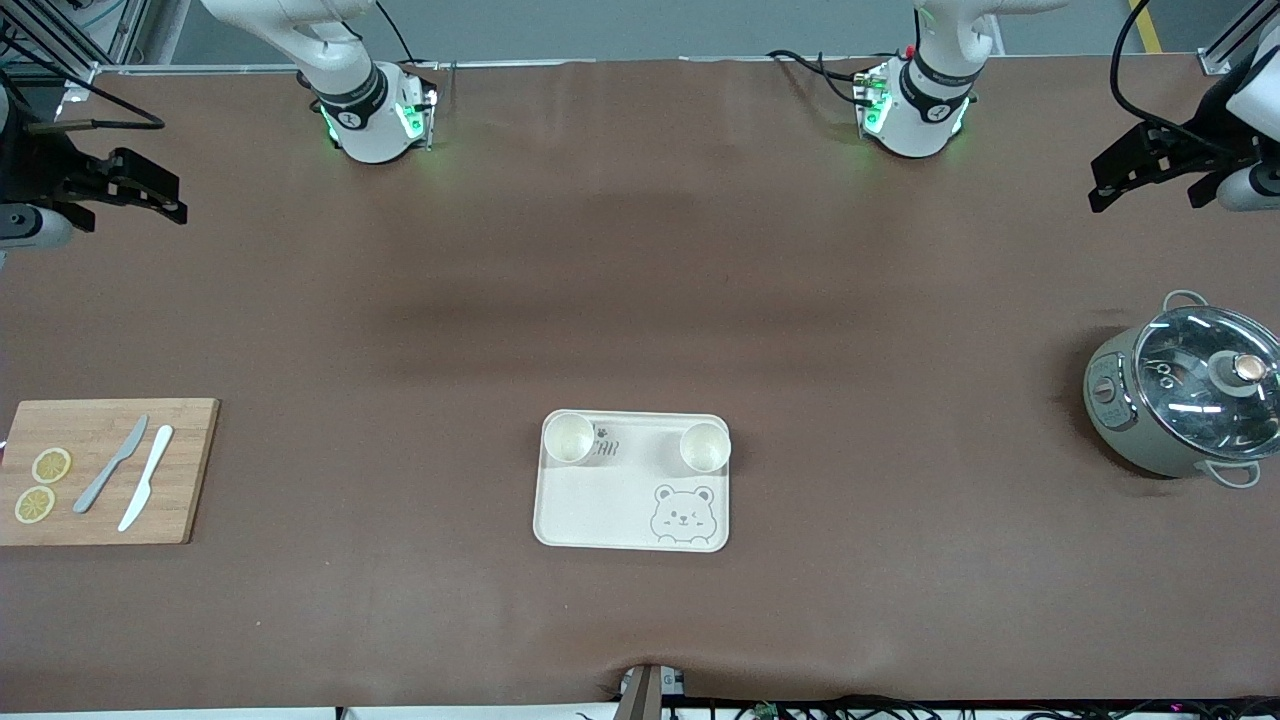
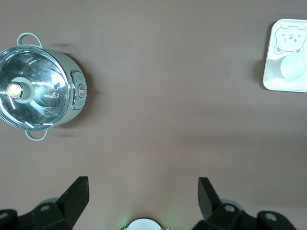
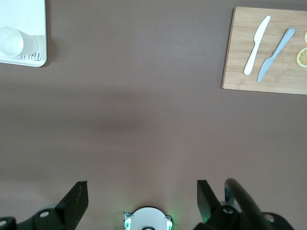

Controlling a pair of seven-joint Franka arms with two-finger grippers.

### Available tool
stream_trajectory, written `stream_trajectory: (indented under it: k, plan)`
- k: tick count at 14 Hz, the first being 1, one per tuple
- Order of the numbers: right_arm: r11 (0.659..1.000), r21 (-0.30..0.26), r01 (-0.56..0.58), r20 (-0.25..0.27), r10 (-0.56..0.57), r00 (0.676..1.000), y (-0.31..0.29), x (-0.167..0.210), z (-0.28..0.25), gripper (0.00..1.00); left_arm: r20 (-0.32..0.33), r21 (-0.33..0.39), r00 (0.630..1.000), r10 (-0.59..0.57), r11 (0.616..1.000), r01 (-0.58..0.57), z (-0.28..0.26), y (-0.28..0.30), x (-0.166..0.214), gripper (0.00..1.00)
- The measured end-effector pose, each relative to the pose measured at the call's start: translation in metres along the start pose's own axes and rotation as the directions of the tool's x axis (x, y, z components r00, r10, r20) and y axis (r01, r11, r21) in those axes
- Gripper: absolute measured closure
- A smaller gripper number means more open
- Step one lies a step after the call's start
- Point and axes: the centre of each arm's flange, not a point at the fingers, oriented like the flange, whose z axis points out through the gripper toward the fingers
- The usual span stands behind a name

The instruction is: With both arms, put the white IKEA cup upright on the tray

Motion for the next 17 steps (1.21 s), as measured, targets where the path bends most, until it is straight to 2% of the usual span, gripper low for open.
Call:
stream_trajectory:
  k: [14, 17]
  plan:
    - [1.000, 0.004, 0.006, -0.006, -0.006, 1.000, -0.0013, 0.0004, -0.0010, 0.00, 0.020, 0.003, 1.000, -0.001, 1.000, 0.001, -0.0008, -0.0014, -0.0049, 0.00]
    - [1.000, 0.021, 0.015, -0.007, -0.015, 1.000, -0.0028, 0.0005, -0.0011, 0.00, 0.020, 0.003, 1.000, 0.000, 1.000, 0.000, -0.0008, -0.0013, -0.0049, 0.00]
